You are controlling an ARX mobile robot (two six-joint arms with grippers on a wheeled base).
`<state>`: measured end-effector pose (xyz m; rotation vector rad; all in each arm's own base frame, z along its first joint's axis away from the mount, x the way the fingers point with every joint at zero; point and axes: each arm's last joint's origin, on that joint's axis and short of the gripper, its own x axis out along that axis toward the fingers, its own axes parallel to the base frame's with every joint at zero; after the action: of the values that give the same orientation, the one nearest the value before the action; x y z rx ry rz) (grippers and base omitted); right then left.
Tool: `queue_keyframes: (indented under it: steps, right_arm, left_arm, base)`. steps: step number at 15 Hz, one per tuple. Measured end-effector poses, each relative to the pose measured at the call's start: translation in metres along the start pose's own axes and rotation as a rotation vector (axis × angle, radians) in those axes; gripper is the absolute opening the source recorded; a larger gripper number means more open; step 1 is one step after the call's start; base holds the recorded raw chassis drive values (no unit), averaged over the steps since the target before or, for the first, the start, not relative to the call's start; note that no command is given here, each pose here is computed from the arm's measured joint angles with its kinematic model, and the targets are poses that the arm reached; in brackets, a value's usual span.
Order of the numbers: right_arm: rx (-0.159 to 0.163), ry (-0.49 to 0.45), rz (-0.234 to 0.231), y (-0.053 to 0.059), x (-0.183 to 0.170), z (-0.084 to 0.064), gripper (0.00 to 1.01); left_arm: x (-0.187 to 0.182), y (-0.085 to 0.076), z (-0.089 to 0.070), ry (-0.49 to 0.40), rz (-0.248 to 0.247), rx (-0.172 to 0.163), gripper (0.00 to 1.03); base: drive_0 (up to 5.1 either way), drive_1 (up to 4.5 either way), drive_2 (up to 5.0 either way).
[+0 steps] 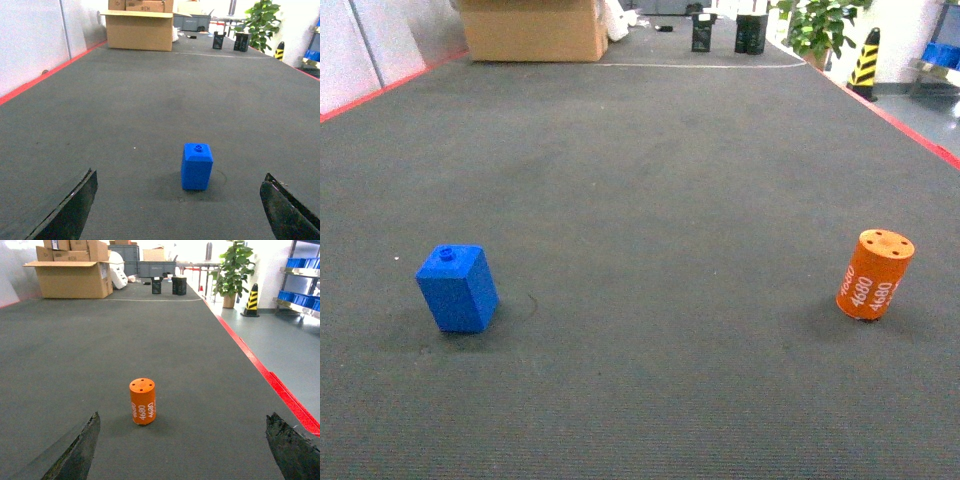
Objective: Sort blue parts and orange caps into right shelf containers
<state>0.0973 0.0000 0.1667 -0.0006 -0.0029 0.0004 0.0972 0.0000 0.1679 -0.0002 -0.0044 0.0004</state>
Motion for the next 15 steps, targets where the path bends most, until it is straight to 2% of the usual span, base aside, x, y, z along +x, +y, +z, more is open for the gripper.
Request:
queue_keyframes:
  steps: [15]
  right_arm:
    - [0.0, 0.0, 0.0, 0.0, 0.0, 0.0, 0.98]
  left_arm:
    - [0.0, 0.0, 0.0, 0.0, 0.0, 0.0, 0.98]
  base:
    - [0.0, 0.0, 0.0]
